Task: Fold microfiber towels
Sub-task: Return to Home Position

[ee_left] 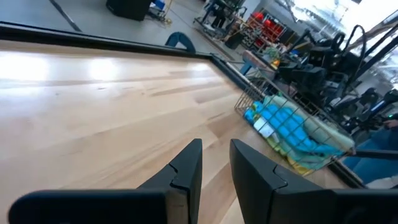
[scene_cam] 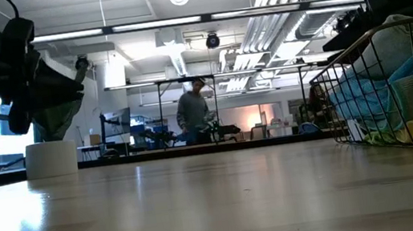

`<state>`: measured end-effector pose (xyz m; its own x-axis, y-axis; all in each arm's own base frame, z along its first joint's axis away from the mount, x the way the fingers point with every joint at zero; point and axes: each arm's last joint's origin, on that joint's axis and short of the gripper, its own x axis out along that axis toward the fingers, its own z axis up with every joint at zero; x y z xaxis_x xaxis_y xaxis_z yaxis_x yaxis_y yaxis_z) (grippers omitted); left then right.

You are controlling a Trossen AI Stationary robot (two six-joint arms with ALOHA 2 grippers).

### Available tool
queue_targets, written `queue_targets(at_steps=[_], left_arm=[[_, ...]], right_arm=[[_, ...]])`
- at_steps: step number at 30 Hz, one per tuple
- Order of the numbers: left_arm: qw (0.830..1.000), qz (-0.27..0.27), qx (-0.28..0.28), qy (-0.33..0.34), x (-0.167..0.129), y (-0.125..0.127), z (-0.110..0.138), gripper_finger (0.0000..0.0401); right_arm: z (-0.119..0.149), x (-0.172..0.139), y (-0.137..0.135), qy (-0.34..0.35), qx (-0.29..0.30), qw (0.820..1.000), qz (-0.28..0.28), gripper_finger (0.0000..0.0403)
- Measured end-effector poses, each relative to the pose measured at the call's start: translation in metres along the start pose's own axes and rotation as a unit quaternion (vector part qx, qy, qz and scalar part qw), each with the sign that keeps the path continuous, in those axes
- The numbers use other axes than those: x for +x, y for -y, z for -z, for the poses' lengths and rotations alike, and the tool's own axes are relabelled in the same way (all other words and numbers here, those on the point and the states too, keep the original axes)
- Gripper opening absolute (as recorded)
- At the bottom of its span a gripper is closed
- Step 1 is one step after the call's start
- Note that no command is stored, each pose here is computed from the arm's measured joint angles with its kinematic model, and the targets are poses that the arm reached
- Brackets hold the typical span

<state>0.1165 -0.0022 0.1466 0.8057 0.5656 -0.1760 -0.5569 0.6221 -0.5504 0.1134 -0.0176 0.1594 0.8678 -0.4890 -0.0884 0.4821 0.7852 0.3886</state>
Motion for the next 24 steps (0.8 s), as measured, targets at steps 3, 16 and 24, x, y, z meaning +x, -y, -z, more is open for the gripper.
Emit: queue_targets(at_steps=[3, 16, 24], left_arm=[[1.0, -0.004, 0.007, -0.004, 0.0, -0.001, 0.001, 0.0074], [0.998, -0.024, 0.046, -0.026, -0.0003, -0.0065, 0.0063, 0.0074], [0.998, -0.025, 0.047, -0.027, -0.0003, -0.0067, 0.0065, 0.0074]], right_arm=[[0.0, 0.0, 0.0, 0.0, 0.0, 1.0, 0.0, 0.0167], [0.0002, 0.0, 0.0001, 0.0, -0.001, 1.0, 0.0, 0.0167], [0.0002, 0.0, 0.0001, 0.0, -0.001, 1.0, 0.0, 0.0167]])
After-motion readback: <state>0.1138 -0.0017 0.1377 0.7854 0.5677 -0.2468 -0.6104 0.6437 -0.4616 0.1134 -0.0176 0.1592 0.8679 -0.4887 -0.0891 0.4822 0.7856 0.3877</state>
